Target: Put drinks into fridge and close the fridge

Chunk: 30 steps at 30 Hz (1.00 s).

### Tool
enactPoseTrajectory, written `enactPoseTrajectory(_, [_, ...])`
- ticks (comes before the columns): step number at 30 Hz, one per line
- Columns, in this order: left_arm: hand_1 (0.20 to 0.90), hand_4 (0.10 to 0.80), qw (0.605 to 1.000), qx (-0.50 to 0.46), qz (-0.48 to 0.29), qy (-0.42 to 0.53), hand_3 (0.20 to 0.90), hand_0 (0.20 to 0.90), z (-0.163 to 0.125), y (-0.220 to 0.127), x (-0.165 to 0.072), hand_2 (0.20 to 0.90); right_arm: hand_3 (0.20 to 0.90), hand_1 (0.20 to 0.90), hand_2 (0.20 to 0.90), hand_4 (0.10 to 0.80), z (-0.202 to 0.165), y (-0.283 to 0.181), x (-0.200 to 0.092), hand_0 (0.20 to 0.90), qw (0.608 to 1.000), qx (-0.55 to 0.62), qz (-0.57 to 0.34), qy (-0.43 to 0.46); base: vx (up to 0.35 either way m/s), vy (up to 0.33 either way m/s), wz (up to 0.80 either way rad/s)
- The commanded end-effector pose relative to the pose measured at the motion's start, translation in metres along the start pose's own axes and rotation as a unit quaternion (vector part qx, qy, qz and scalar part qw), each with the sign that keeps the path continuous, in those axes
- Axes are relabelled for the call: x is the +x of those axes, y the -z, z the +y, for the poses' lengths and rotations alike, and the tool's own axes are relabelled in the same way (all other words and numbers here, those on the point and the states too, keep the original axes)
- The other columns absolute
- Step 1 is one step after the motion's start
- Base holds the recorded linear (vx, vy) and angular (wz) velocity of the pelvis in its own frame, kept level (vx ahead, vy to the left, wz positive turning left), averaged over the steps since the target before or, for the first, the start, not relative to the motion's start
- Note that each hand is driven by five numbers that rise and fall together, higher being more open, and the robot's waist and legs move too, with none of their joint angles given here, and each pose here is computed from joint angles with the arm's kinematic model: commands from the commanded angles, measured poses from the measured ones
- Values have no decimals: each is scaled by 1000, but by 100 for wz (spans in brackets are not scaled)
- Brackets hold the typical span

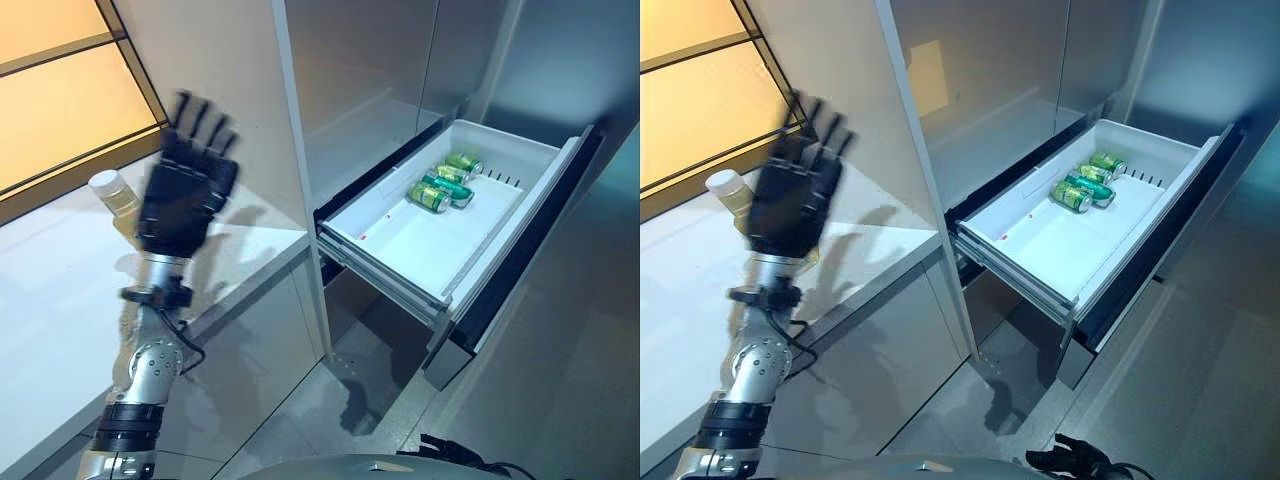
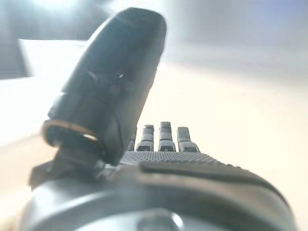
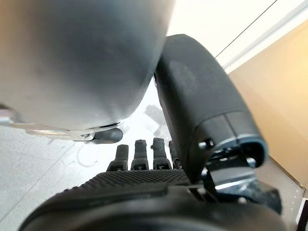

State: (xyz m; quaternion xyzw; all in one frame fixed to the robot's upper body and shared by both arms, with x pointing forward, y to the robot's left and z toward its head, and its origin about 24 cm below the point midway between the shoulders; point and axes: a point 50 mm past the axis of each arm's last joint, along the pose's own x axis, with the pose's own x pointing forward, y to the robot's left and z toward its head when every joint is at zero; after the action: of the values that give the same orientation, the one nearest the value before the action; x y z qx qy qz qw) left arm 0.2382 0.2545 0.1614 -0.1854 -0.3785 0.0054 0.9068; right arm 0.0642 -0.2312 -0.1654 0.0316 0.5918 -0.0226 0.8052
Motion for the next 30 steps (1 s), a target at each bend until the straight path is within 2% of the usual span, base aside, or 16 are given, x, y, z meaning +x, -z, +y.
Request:
enactPoseTrajectory(1, [900,800,977,115,-181,16,900,900,-32,-49,33,900,900,900,900,800,19,16,2,900,999,-3,28,-24,10,-3,4])
enactPoseTrajectory(5, [900,800,963,189,-189,-33,900,900,-32,-48,45,900,900,900,900,800,21,16,3,900,999,-13,32,-28,7,1,3])
enactPoseTrajectory(12, [900,800,945,280,-142,-86,900,900,-20,-35,56,900,900,900,900,800,19,14,3,900,999,-22,36,-29,3,2,-1])
enactPoseTrajectory(30, [900,800,913,377,-13,-154,900,900,23,-5,53,900,900,900,900,800,12,11,2,900,998,-31,41,-23,1,1,0])
